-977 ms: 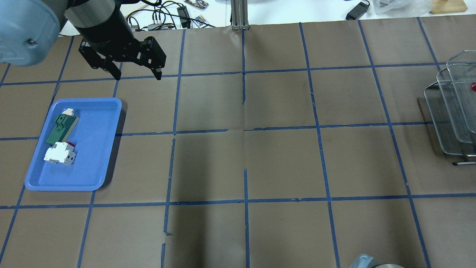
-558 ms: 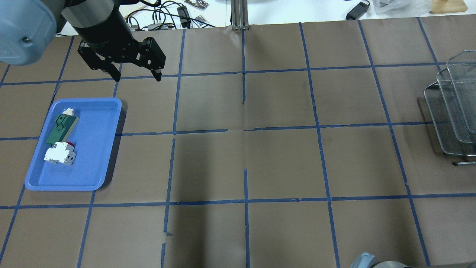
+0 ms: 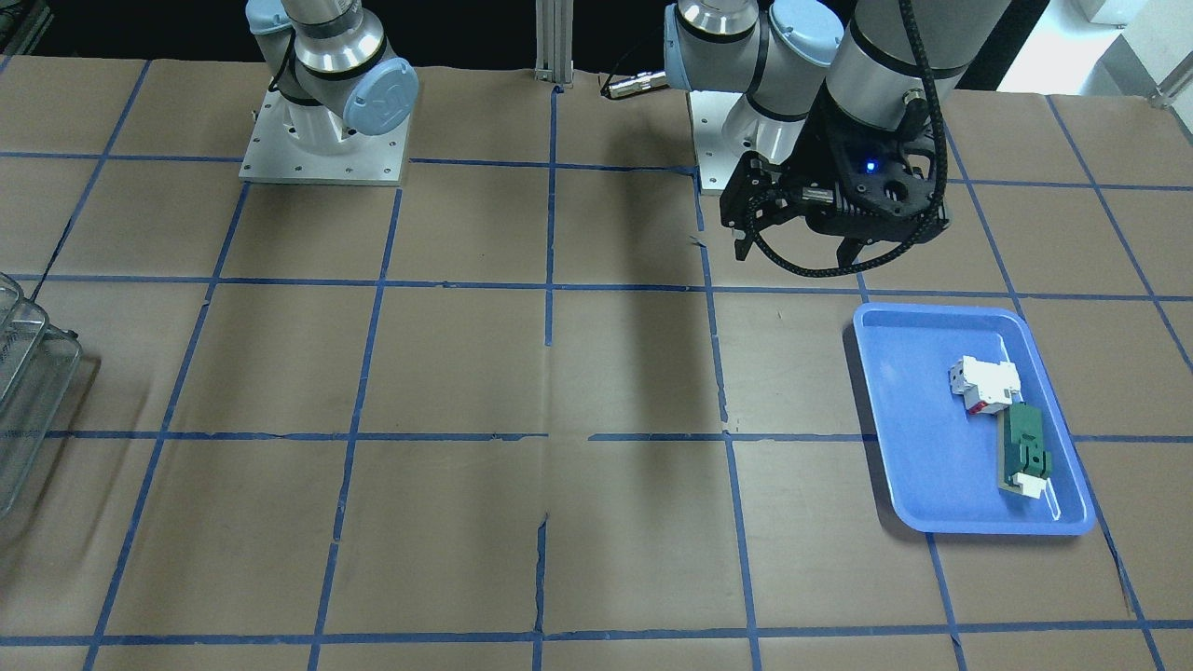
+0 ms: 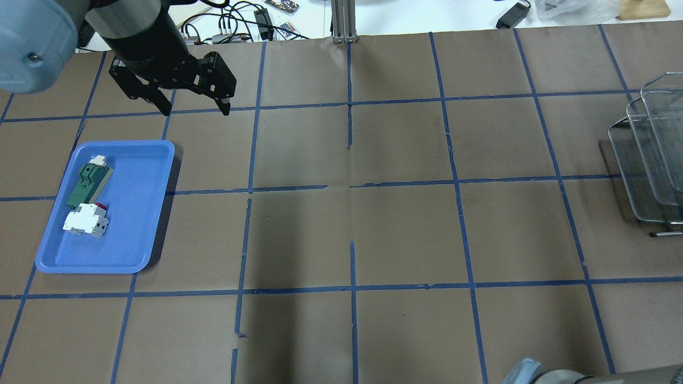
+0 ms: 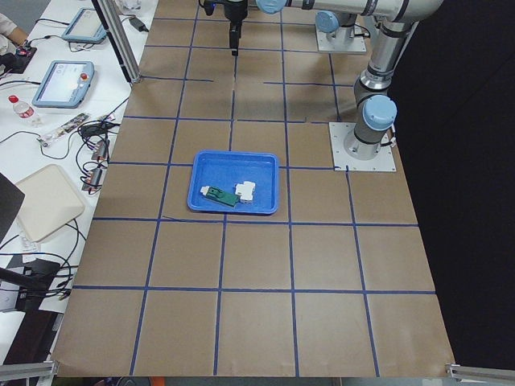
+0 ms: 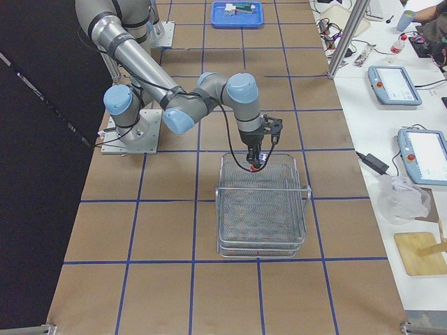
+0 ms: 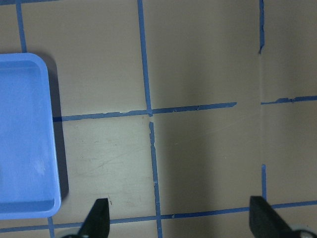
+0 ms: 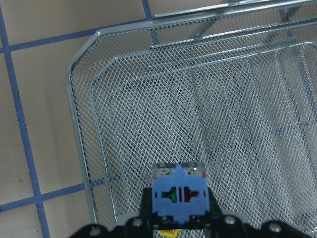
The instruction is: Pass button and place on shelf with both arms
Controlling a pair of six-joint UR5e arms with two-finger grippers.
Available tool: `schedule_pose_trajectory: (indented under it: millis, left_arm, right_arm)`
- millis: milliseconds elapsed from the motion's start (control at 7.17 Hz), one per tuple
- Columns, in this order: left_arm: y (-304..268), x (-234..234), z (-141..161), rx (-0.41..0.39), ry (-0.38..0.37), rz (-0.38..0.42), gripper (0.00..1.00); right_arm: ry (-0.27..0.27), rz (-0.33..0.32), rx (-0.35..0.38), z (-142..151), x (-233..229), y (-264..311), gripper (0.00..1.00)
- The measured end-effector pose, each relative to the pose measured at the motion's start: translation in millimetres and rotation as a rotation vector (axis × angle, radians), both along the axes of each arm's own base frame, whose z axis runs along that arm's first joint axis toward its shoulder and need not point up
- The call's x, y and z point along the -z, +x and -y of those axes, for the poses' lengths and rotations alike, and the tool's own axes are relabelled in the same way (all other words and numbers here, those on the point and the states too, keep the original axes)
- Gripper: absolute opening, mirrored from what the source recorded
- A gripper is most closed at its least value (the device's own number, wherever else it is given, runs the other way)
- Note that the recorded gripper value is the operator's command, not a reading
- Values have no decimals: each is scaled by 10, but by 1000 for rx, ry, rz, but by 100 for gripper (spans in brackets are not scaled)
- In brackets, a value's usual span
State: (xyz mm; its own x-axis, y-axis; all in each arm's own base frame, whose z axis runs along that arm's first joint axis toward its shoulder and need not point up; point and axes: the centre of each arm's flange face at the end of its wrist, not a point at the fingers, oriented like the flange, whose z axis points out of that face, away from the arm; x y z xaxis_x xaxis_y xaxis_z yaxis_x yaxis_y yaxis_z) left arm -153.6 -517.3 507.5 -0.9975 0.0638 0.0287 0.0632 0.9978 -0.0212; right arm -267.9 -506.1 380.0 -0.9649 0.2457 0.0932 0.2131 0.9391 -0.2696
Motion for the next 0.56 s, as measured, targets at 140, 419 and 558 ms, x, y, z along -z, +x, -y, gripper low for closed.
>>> schedule_pose_trajectory:
  millis: [140,419,558]
  left_arm:
    - [-2,1,-1,0,0,0,100]
    - [5,4,1,2,1,4,100]
    - [11,3,1,4,0,7,100]
  right_arm:
    - [4,2,0,4,23,-9,100]
    - [12,5,1,3,43,-14,100]
    - [15,6,2,-6,36,-9,100]
